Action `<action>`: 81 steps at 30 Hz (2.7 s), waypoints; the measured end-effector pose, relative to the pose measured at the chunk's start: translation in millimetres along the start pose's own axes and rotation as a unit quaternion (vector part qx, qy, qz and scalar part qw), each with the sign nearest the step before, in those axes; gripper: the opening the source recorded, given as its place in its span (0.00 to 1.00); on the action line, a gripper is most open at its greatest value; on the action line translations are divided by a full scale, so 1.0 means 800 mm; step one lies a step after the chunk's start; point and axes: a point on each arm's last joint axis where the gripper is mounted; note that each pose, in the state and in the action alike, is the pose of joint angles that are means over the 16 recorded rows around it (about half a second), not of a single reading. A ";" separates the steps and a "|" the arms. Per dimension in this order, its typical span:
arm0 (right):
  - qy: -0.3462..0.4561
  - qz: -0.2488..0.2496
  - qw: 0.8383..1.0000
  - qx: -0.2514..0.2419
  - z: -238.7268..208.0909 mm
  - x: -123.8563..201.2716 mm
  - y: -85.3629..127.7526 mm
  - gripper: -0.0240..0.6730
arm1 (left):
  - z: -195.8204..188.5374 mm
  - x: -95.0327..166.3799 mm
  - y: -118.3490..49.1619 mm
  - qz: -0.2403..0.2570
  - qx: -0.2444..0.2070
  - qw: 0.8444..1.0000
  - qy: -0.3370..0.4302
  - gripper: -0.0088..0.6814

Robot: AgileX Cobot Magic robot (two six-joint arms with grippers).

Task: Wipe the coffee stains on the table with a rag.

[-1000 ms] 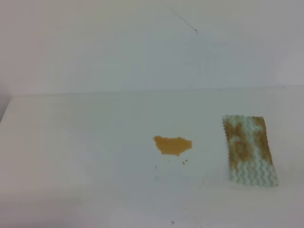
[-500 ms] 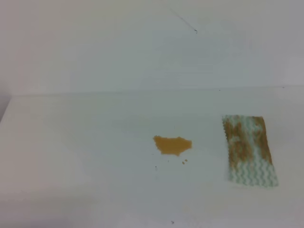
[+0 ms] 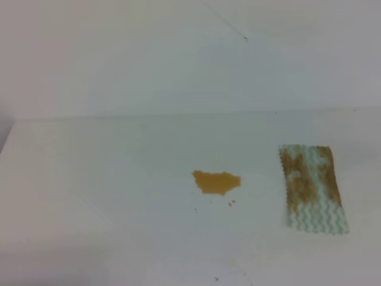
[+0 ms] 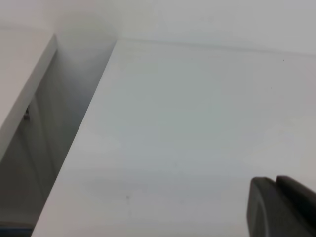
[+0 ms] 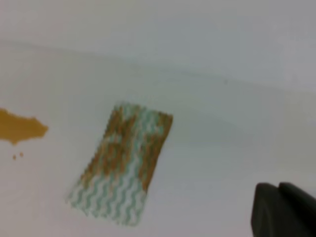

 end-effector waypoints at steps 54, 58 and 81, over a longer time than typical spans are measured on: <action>0.403 0.044 0.906 -0.121 0.411 0.083 0.131 0.55 | 0.000 -0.001 0.000 0.000 0.000 1.000 0.003 0.01; 0.406 0.043 0.905 -0.121 0.417 0.091 0.134 0.49 | 0.000 -0.001 0.000 0.000 0.000 1.000 0.002 0.01; 0.320 0.043 0.928 -0.184 0.412 0.032 0.141 0.06 | 0.000 0.001 0.000 0.000 0.000 1.000 0.002 0.01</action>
Point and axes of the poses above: a point on each arm's last joint axis where the gripper is mounted, z pointing out along that axis toward the gripper, y along the wrist's bending axis when the last joint is at zero, x = y × z, and after that the axes turned 8 degrees about -z, right-handed
